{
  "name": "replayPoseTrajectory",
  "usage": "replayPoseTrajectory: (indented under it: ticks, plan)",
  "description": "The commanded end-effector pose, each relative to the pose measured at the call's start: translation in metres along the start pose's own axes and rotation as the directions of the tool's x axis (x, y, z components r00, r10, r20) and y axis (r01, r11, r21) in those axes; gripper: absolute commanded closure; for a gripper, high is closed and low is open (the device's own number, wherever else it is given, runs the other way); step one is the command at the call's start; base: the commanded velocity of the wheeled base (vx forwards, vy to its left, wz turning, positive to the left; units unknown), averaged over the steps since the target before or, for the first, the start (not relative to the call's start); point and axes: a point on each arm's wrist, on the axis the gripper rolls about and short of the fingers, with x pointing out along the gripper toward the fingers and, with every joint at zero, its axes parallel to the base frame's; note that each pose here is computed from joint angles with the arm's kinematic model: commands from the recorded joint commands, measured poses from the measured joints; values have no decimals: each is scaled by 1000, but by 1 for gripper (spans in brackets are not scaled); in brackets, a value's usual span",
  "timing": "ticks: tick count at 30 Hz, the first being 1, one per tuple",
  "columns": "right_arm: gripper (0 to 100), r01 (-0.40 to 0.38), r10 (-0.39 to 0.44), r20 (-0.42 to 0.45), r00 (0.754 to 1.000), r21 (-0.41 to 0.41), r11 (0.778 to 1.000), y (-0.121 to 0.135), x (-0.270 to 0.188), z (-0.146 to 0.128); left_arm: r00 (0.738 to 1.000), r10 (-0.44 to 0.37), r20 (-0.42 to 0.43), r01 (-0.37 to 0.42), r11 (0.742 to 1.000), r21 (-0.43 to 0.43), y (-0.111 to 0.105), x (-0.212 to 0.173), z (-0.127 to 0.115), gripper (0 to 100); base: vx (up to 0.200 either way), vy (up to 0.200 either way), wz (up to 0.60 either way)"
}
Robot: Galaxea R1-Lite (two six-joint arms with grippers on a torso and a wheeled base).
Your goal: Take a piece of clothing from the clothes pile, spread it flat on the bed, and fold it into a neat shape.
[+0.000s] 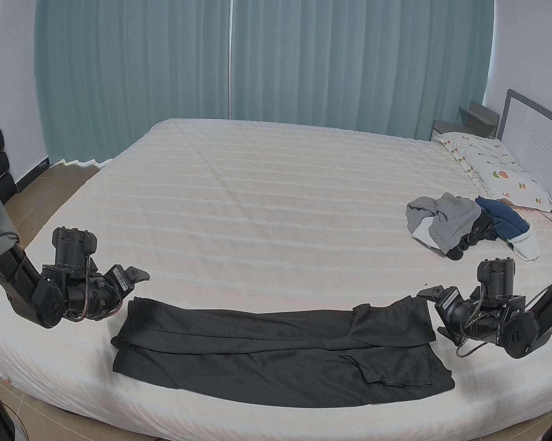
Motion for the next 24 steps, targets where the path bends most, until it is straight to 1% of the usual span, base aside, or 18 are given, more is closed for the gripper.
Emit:
replayPoseTrajectory:
  ticks: [1, 3, 5, 6, 9, 13, 21, 24]
  plan:
    - [0, -11, 11, 10, 1000, 51, 999, -14, -1, 9, 997, 30, -70, -29, 1000, 8, 7, 25, -16, 0, 0, 0, 0]
    - [0, -25, 23, 37, 999, 63, 998, -18, 0, 16, 997, 35, -62, -35, 999, 10, 6, 30, -14, 0, 0, 0, 0]
    - [0, -23, 20, 44, 999, 66, 998, -22, 0, 16, 998, 37, -58, -37, 999, 6, 6, 32, -13, 0, 0, 0, 0]
    - [0, -22, 19, 45, 999, 67, 998, -24, 0, 15, 998, 38, -57, -38, 999, 2, 7, 31, -13, 100, 0, 0, 0]
    - [0, -11, 8, 35, 999, 67, 998, -28, 2, 13, 998, 40, -52, -41, 999, -15, 7, 31, -12, 100, 0, 0, 0]
    - [0, 15, -16, 5, 1000, 65, 998, -35, 13, 7, 998, 55, -13, -56, 996, -69, 8, 29, -5, 100, 0, 0, 0]
    - [0, -8, 6, 19, 1000, 61, 998, -39, 13, 3, 997, 71, 42, -67, 993, -94, 12, 29, 9, 100, 0, 0, 0]
    - [0, -11, 10, 17, 1000, 58, 998, -38, 13, 2, 997, 69, 44, -64, 993, -96, 12, 29, 10, 100, 0, 0, 0]
